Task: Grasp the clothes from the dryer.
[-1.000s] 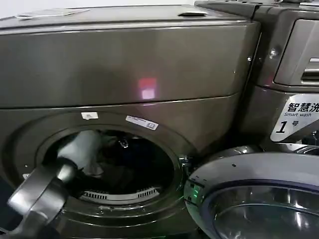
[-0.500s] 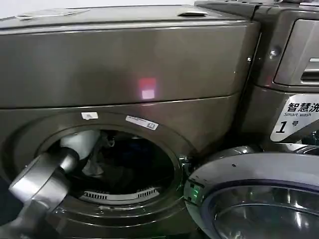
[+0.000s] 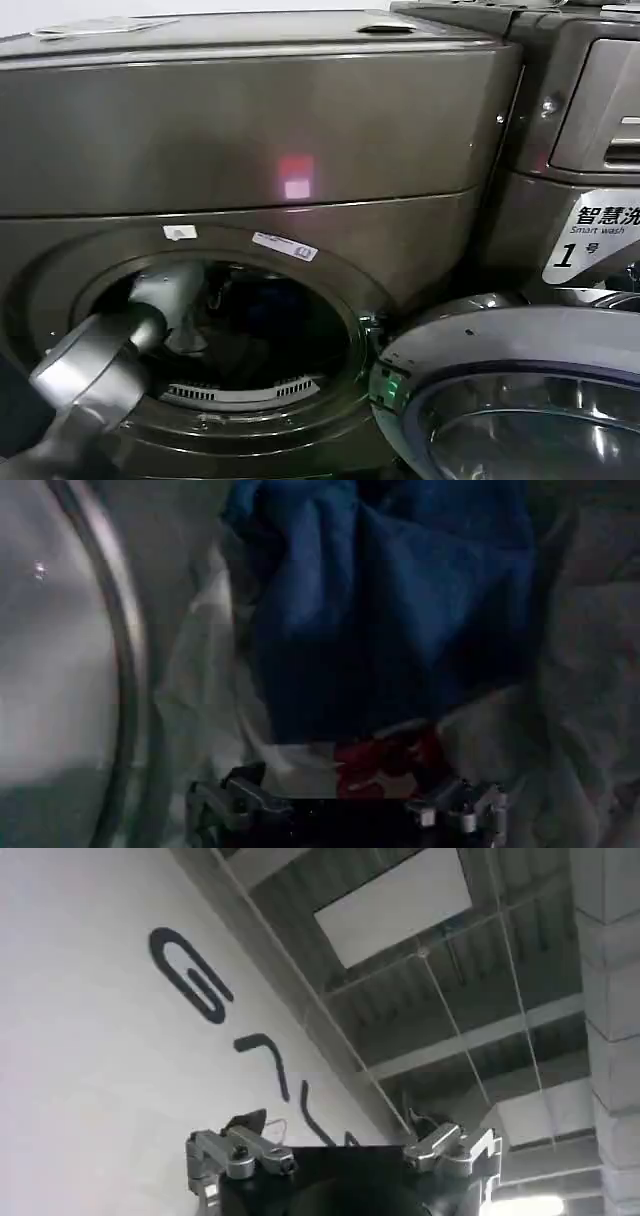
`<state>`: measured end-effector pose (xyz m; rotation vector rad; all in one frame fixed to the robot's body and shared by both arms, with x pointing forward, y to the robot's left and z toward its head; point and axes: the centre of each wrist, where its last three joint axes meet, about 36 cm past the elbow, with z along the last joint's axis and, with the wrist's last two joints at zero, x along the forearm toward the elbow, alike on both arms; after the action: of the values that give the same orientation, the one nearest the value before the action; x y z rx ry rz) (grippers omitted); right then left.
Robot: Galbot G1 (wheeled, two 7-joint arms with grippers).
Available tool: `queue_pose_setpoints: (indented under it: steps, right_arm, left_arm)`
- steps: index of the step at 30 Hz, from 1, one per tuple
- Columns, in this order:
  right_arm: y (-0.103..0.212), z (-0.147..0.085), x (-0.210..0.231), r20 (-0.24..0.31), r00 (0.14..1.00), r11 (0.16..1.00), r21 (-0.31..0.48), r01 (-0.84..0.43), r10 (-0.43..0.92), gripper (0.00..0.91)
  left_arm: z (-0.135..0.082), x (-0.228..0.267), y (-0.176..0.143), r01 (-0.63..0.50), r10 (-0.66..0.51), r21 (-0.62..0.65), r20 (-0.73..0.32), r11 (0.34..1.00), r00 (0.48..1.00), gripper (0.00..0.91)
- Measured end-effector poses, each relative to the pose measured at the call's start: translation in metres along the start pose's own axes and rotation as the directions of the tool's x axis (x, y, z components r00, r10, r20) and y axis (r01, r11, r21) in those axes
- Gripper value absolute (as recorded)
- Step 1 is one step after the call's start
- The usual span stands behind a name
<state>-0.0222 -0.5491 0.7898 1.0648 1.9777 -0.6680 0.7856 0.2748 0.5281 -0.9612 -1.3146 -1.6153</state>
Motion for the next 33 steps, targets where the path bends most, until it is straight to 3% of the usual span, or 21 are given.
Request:
queue_pose_setpoints:
  steps: [2,3,4,5,7,10,11,16,20,33]
  right_arm:
    - [0.000,-0.001,0.000,0.000,1.000,1.000,0.002,0.001,-0.001,0.907]
    - [0.000,-0.001,0.000,0.000,1.000,1.000,0.002,0.001,-0.001,0.907]
    - [0.000,-0.001,0.000,0.000,1.000,1.000,0.003,0.002,-0.002,0.907]
    - [0.000,-0.001,0.000,0.000,1.000,1.000,0.003,0.003,-0.003,0.907]
    - [0.000,-0.001,0.000,0.000,1.000,1.000,0.003,0.003,-0.003,0.907]
    - [0.000,-0.001,0.000,0.000,1.000,1.000,0.003,0.004,-0.004,0.907]
    - [0.000,-0.001,0.000,0.000,1.000,1.000,0.002,0.004,-0.004,0.907]
    - [0.000,0.001,0.001,-0.002,1.000,1.000,0.004,0.000,0.000,0.907]
    - [-0.002,0.002,0.001,-0.003,1.000,1.000,0.006,-0.003,0.003,0.907]
    - [-0.003,0.004,0.003,-0.007,1.000,1.000,0.012,-0.009,0.009,0.907]
  left_arm:
    - [-0.001,-0.004,-0.002,-0.010,0.010,-0.003,-0.005,1.000,1.000,0.907]
    - [-0.001,-0.006,-0.004,-0.017,0.017,-0.003,-0.008,1.000,1.000,0.853]
    - [-0.001,-0.008,-0.005,-0.024,0.024,-0.004,-0.011,1.000,1.000,0.751]
    - [-0.001,-0.010,-0.007,-0.031,0.031,-0.005,-0.015,1.000,0.999,0.592]
    - [0.001,-0.012,-0.008,-0.041,0.041,-0.005,-0.018,0.999,0.999,0.501]
    - [0.002,-0.013,-0.009,-0.050,0.050,-0.005,-0.023,0.999,0.998,0.182]
    - [0.002,-0.013,-0.009,-0.053,0.053,-0.006,-0.025,0.999,0.998,0.148]
    - [0.002,-0.016,-0.011,-0.069,0.069,-0.007,-0.028,0.998,0.997,0.102]
    - [0.000,-0.016,-0.010,-0.073,0.073,-0.007,-0.023,0.997,0.997,0.000]
    - [-0.002,-0.007,-0.004,-0.058,0.058,0.016,0.033,0.998,0.998,0.000]
